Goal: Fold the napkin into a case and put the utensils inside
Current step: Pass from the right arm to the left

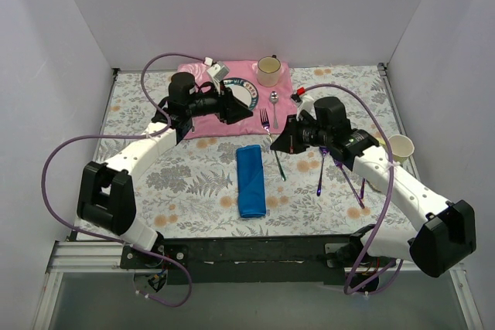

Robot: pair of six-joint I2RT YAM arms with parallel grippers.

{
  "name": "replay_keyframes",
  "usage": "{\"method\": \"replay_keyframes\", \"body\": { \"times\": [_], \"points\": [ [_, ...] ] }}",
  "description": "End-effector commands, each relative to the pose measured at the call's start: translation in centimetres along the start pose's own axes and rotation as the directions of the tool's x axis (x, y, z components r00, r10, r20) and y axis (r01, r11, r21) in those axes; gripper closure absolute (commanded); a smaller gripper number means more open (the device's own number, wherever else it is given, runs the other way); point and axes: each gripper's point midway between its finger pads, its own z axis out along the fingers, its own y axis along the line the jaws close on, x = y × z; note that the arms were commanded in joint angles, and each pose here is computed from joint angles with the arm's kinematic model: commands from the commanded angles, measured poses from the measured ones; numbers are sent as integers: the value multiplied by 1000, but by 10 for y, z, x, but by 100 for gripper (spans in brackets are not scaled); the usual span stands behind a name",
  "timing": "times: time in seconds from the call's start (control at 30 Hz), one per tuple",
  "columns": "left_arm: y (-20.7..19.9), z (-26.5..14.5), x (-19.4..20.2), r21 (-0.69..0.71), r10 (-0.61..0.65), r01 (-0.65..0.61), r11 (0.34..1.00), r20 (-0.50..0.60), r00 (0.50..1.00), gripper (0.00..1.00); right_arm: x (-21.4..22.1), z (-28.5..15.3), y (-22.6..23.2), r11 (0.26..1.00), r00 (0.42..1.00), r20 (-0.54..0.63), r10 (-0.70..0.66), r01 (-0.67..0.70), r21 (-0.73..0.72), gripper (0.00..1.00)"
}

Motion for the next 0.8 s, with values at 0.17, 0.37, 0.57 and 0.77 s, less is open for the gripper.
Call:
{"method": "replay_keyframes", "body": {
  "times": [0.17, 0.37, 0.57, 0.77],
  "points": [
    [-26, 14, -23, 69, 43, -46, 997, 39, 998, 57, -15, 1, 9, 1000, 997, 80, -22, 21, 23, 99],
    [-26, 21, -21, 70, 4, -6, 998, 32, 999, 58, -14, 3, 17, 999, 996, 82, -42, 42, 4, 99],
    [-25, 27, -19, 88, -58, 56, 995, 17, 998, 82, -13, 4, 22, 999, 996, 81, -48, 49, -9, 99],
    [-23, 29, -15, 93, -107, 106, 990, 5, 994, 100, -15, 5, 27, 997, 994, 88, -69, 72, -33, 99]
  ]
}}
